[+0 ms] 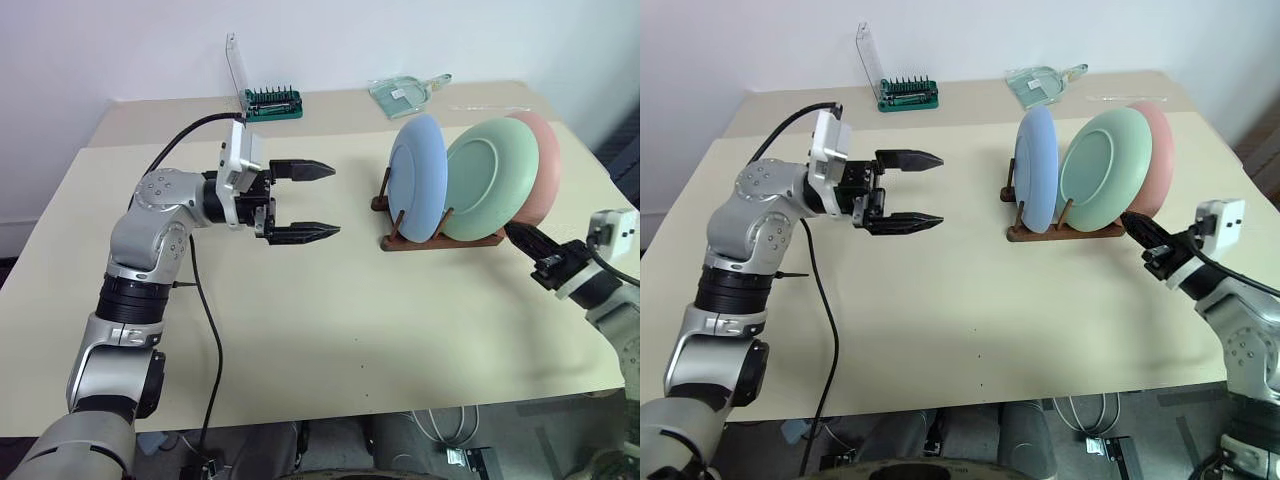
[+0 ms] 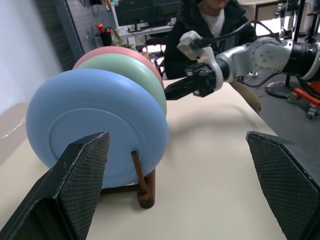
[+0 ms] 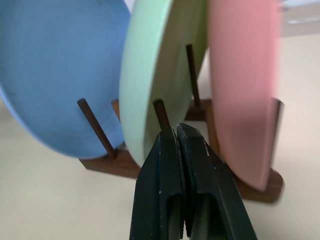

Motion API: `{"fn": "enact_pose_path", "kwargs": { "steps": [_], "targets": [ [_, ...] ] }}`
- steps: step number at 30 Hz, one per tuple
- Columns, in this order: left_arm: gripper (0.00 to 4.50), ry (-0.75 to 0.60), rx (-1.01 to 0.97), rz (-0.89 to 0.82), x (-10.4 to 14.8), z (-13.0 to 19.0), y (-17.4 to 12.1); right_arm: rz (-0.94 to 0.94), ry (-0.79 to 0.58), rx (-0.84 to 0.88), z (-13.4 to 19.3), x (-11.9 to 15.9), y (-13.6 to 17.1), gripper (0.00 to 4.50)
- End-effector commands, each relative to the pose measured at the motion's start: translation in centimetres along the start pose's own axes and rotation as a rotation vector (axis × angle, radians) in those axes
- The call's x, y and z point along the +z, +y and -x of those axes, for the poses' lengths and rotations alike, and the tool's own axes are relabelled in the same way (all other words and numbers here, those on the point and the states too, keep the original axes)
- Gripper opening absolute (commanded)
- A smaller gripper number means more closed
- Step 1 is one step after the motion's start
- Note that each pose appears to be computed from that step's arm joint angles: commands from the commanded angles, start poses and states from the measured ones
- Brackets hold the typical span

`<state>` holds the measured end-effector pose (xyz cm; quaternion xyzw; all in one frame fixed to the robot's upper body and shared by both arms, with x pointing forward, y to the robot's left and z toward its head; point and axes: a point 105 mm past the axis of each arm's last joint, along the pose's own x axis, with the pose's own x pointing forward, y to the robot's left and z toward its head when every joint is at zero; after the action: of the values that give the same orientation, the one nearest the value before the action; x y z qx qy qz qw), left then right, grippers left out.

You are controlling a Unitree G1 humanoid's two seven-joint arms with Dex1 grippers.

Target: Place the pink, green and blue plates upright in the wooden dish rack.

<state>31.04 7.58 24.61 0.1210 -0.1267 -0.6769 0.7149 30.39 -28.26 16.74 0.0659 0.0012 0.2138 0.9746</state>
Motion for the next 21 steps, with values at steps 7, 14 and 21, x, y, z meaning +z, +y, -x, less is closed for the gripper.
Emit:
{"fn": "enact_pose_path", "kwargs": {
  "steps": [7, 14, 21],
  "targets": [
    [4.50, -0.024, 0.020, -0.060, 1.6, 0.4, -0.1, 0.120, -0.071, 0.061, -2.0, 3.7, 0.7, 0.02],
    [4.50, -0.029, 0.029, -0.054, 1.4, 0.3, -0.3, 0.175, -0.087, 0.117, -3.2, 5.7, 1.5, 0.02],
    [4.50, -0.033, 0.041, -0.052, 1.4, 0.4, -0.4, 0.217, -0.091, 0.143, -4.2, 6.7, 1.8, 0.02]
  ]
}}
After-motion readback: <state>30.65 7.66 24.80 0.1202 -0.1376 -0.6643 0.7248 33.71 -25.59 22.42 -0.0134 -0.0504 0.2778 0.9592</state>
